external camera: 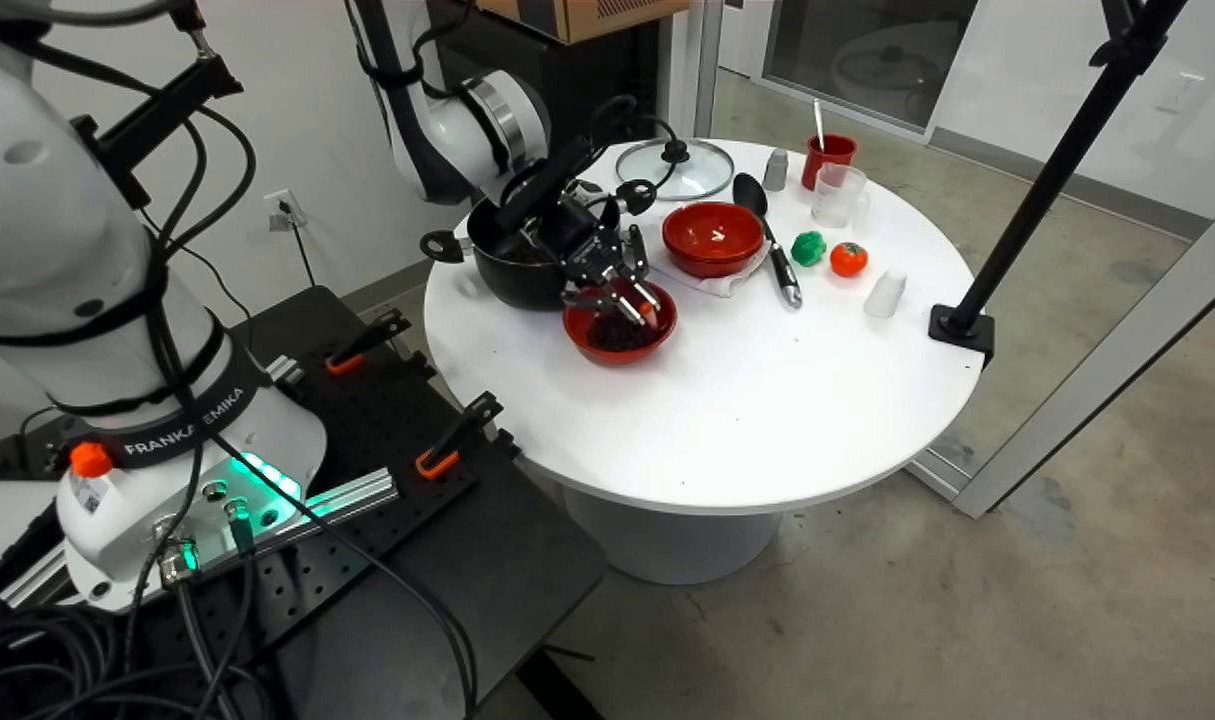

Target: Use the spoon to put some contents of the bowl in the pot

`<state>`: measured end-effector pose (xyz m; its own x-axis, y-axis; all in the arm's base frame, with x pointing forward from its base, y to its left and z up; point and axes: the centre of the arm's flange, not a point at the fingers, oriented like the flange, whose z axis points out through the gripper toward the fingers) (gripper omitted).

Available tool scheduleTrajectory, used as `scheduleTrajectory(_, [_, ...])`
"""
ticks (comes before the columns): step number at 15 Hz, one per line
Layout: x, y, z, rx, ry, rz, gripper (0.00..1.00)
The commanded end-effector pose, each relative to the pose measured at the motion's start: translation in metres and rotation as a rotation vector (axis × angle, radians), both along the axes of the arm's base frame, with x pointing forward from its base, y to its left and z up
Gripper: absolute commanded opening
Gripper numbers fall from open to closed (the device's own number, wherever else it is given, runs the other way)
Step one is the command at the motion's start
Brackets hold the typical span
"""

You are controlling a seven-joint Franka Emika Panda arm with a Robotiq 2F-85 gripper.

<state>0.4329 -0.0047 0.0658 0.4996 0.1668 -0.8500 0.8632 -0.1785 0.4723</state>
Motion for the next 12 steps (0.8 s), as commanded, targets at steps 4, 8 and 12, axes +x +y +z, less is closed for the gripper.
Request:
scheduleTrajectory(4, [0.006, 0.023, -0.007, -0.069, -0.016, 0.052, 0.05])
scheduleTrajectory(8, [0.005, 0.031, -0.009, -0.091, -0.005, 0.072, 0.05])
scheduleTrajectory(12, [0.008, 0.025, -0.007, -0.119, -0.028, 0.072, 0.05])
